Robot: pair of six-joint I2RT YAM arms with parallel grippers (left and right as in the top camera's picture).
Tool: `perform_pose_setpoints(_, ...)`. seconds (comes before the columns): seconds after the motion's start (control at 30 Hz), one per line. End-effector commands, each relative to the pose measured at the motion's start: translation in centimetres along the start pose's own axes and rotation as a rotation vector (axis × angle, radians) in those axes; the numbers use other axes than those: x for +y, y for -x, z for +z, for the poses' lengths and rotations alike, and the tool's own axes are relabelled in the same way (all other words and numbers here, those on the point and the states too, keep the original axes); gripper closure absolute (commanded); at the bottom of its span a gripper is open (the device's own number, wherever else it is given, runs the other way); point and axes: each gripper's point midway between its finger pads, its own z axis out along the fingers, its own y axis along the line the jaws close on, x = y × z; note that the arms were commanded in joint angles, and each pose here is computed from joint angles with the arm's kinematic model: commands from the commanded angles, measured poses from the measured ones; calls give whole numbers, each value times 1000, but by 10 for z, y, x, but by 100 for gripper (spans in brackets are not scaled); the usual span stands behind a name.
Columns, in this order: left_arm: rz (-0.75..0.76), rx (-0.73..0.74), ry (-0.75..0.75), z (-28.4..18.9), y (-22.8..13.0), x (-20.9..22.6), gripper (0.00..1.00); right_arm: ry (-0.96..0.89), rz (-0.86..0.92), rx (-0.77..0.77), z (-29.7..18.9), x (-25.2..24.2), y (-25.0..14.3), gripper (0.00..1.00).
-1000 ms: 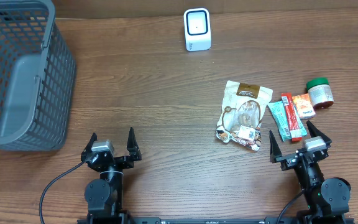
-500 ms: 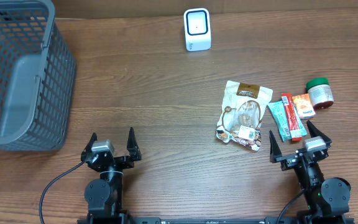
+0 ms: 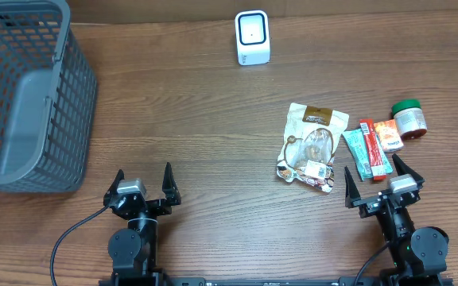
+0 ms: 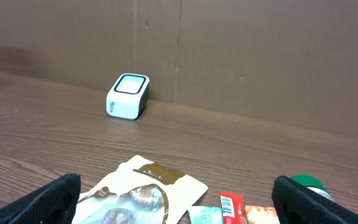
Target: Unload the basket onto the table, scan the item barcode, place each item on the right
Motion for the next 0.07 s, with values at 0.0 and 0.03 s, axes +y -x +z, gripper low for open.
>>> perform_pose_setpoints(0.0, -15, -13, 18, 0, 2, 4, 0, -1, -4, -1, 0, 0, -3, 0)
perform_pose_setpoints(0.03, -15, -13, 18, 0, 2, 4, 0, -1, -4, -1, 0, 0, -3, 0)
